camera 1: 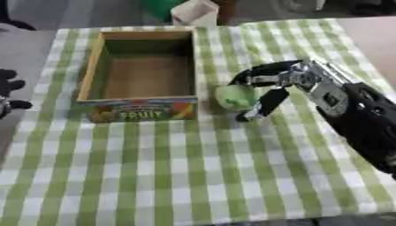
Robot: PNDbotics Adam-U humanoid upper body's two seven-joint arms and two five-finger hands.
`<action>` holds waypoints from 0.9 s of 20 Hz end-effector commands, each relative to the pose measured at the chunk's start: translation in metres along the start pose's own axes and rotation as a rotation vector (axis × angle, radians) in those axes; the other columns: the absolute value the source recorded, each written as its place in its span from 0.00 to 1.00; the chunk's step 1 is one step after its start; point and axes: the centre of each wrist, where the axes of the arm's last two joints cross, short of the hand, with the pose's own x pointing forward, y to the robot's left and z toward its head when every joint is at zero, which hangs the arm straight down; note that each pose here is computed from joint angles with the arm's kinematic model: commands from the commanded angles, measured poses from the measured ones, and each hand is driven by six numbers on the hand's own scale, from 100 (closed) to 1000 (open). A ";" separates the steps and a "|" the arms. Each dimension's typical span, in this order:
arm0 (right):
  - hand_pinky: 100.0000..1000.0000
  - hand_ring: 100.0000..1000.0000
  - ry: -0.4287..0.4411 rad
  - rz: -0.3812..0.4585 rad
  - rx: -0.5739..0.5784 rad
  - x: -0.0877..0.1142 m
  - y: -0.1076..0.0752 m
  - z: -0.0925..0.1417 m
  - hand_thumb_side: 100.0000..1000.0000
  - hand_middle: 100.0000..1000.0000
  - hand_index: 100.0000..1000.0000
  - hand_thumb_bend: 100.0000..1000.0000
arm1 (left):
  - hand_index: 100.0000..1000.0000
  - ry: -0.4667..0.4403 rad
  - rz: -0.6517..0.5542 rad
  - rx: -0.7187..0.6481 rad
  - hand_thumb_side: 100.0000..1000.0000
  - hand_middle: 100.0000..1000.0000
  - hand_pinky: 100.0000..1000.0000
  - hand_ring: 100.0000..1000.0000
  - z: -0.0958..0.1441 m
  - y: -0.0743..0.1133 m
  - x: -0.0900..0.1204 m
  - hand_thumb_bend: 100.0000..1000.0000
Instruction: Pick up objects on the table and place them in the box.
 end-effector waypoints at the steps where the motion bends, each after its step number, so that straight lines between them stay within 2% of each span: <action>1: 0.48 0.53 0.039 0.030 -0.069 -0.003 -0.005 0.005 0.23 0.57 0.79 0.13 | 0.69 -0.021 -0.025 -0.005 0.13 0.70 0.56 0.77 -0.002 0.003 0.009 0.11; 4: 0.34 0.37 0.060 0.041 -0.205 -0.002 -0.008 0.006 0.19 0.40 0.59 0.00 | 0.69 -0.022 -0.025 -0.006 0.13 0.70 0.56 0.77 -0.002 0.003 0.009 0.10; 6: 0.24 0.25 0.065 0.045 -0.306 -0.001 -0.009 0.006 0.13 0.26 0.42 0.00 | 0.69 -0.022 -0.026 -0.006 0.13 0.70 0.56 0.77 -0.002 0.003 0.009 0.11; 9: 0.13 0.09 0.064 0.039 -0.457 -0.001 -0.010 0.007 0.08 0.11 0.25 0.00 | 0.69 -0.024 -0.025 -0.006 0.13 0.70 0.56 0.76 -0.002 0.003 0.009 0.11; 12: 0.12 0.03 0.060 0.004 -0.603 -0.001 -0.012 0.008 0.06 0.04 0.18 0.00 | 0.69 -0.023 -0.025 -0.005 0.13 0.70 0.56 0.76 -0.002 0.003 0.009 0.11; 14: 0.12 0.02 0.050 -0.020 -0.674 0.000 -0.015 0.010 0.06 0.02 0.16 0.00 | 0.69 -0.024 -0.026 -0.004 0.13 0.70 0.56 0.76 -0.002 0.003 0.010 0.10; 18: 0.12 0.02 0.009 -0.032 -0.769 0.009 -0.035 0.018 0.04 0.01 0.16 0.00 | 0.69 -0.023 -0.025 -0.005 0.13 0.70 0.56 0.76 -0.002 0.003 0.009 0.10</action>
